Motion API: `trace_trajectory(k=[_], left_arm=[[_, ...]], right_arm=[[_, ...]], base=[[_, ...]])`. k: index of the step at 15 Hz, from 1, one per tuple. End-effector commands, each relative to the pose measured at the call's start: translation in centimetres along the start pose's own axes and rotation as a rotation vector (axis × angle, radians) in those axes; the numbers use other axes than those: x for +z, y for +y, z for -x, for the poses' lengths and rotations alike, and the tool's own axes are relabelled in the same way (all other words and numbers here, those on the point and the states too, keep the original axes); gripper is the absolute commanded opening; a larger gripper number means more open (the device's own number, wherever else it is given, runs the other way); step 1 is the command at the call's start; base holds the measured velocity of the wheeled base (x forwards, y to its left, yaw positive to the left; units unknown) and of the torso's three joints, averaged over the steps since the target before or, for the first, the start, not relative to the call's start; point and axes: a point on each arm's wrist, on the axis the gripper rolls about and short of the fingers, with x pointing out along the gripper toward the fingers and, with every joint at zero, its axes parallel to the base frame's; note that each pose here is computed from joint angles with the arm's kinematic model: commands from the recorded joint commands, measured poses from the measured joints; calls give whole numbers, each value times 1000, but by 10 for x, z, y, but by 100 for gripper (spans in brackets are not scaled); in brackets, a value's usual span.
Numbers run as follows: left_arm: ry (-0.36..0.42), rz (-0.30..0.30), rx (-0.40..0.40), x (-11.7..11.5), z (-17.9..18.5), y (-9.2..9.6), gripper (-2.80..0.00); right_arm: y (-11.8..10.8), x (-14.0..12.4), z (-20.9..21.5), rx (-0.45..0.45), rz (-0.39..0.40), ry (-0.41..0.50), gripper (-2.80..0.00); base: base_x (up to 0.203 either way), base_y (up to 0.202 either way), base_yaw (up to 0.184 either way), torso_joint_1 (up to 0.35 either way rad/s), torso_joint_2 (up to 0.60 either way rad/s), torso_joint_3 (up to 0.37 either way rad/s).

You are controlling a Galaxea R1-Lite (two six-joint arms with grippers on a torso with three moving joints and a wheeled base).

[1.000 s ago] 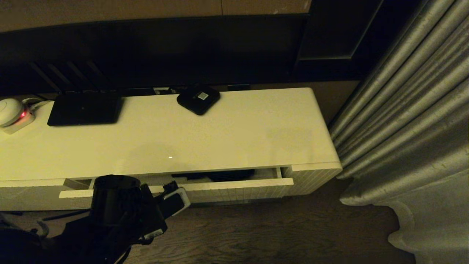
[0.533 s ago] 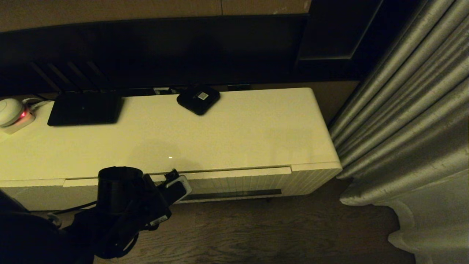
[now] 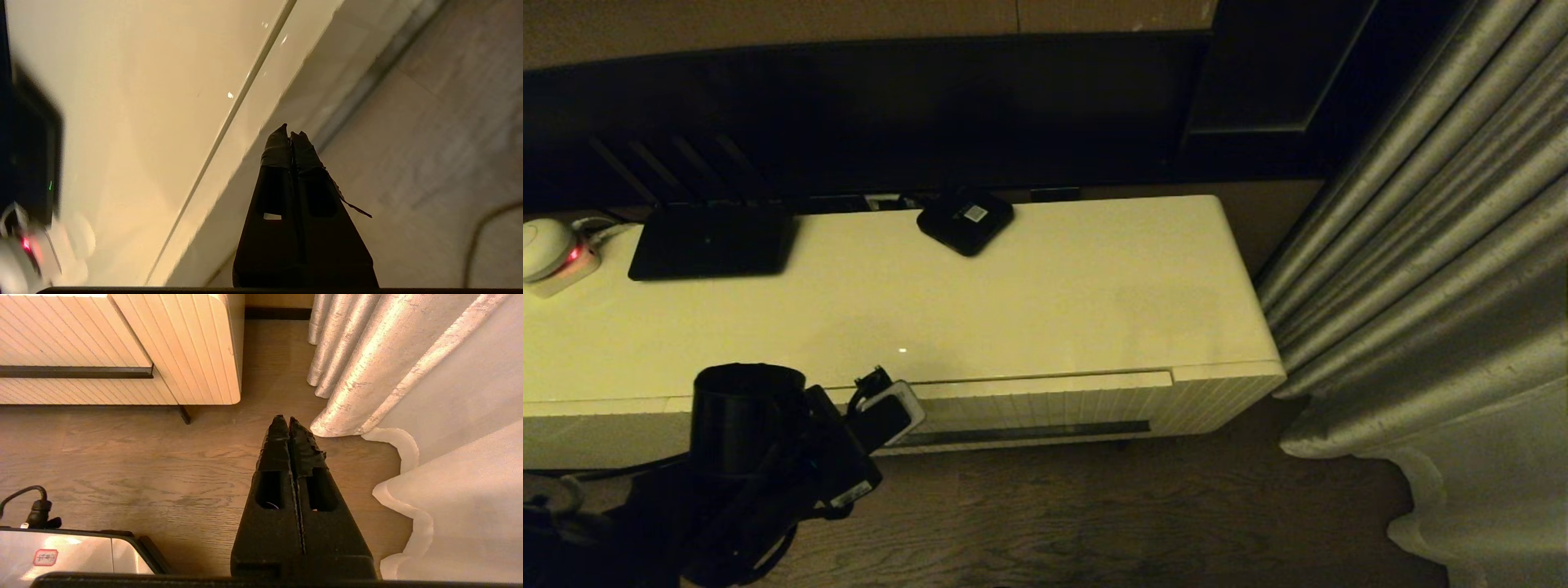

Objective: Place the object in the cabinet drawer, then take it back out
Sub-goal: Close the drawer, then open the drawer

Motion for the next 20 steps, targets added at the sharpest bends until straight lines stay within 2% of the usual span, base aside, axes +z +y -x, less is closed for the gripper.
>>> trace_trajectory(k=[1,5,8,9,10,11,13,15,17,19,20], left_arm=[[-8,19,2,-3,31,14,-280],[-13,25,-90,-18,76,18,-280],[45,91,-187,-45,122,12,-280],[95,142,-233,-56,135,6,-280],[145,254,-260,-65,145,2,-280],[158,344,-254,-70,153,1,-280],[145,463,-207,-78,166,-1,-280],[163,568,-150,-87,172,-4,-280],[190,713,-89,-94,178,-8,-280],[198,779,-44,-99,182,-10,-280],[231,805,-14,-101,182,-11,-280]], right_arm=[[0,0,0,1,0,0,-280],[0,0,0,1,0,0,-280],[0,0,0,1,0,0,-280],[0,0,0,1,0,0,-280],[0,0,0,1,0,0,-280],[0,0,0,1,0,0,-280],[0,0,0,1,0,0,-280],[0,0,0,1,0,0,-280],[0,0,0,1,0,0,-280],[0,0,0,1,0,0,-280],[0,0,0,1,0,1,-280]], base=[[0,0,0,0,0,0],[0,0,0,0,0,0],[0,0,0,0,0,0],[0,0,0,0,0,0],[0,0,0,0,0,0],[0,0,0,0,0,0],[0,0,0,0,0,0],[0,0,0,0,0,0],[0,0,0,0,0,0],[0,0,0,0,0,0],[0,0,0,0,0,0]])
